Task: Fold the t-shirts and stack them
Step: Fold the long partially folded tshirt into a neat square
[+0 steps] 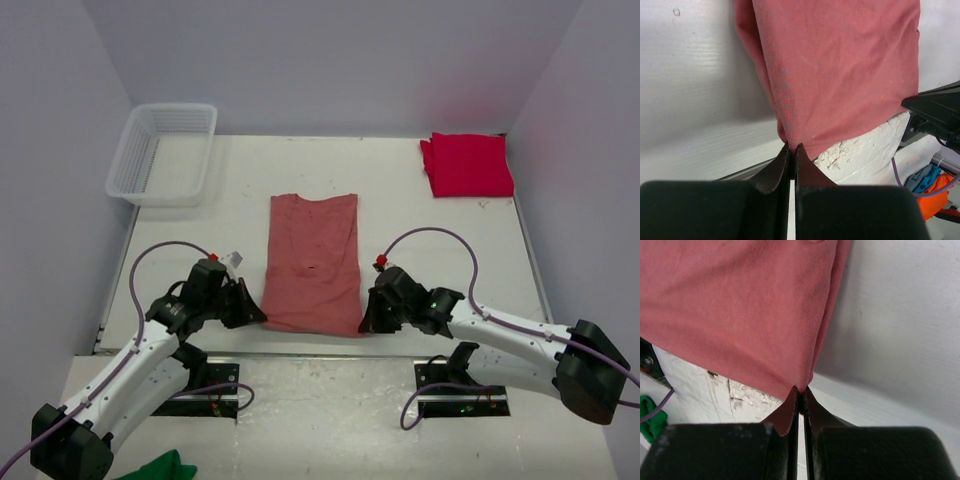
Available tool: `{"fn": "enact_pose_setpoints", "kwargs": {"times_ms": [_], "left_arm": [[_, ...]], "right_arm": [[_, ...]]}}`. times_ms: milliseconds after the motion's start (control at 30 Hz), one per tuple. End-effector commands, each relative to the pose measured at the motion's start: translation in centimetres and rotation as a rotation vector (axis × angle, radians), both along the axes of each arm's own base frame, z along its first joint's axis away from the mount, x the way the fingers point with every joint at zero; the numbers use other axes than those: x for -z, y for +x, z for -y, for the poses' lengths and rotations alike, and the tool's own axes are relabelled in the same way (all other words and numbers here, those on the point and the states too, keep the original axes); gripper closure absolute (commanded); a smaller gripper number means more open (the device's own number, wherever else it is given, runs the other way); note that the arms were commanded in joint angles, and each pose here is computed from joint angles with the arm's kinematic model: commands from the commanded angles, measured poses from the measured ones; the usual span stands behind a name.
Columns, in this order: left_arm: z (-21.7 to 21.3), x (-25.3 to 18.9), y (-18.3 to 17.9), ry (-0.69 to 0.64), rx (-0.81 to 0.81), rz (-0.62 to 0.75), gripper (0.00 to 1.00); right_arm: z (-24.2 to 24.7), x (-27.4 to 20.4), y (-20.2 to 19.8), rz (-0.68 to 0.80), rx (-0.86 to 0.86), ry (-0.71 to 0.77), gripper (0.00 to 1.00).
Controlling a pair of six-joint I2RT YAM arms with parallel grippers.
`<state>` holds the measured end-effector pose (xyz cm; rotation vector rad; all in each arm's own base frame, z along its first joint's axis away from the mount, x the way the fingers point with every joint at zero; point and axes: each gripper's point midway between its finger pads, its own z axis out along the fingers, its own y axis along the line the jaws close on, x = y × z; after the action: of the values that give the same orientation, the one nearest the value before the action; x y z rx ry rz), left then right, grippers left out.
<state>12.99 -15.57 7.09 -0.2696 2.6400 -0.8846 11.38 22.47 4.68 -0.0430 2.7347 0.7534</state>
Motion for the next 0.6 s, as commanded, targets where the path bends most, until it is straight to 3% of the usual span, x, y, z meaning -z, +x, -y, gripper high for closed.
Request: {"fn": "enact_pose_setpoints", "kwargs": {"times_ms": [0,300,567], "left_arm": [[0.0,-0.3,-0.8,-0.006,0.003,-0.027,1.00],[0.0,-2.0,-0.4,-0.020,0.001,0.012,1.00],[1.3,-9.6,5.3,-0.008,-0.011,0.188,1.00]], "right_arm": [[0.8,0.3,-0.2,0.002,0.038,-0.026,1.00],[0.6,-1.2,-0.2,0.036,0.035,-0.027,1.00],[-1.1,-7.0,3.6,0.175,0.006,-0.085,1.00]]}}
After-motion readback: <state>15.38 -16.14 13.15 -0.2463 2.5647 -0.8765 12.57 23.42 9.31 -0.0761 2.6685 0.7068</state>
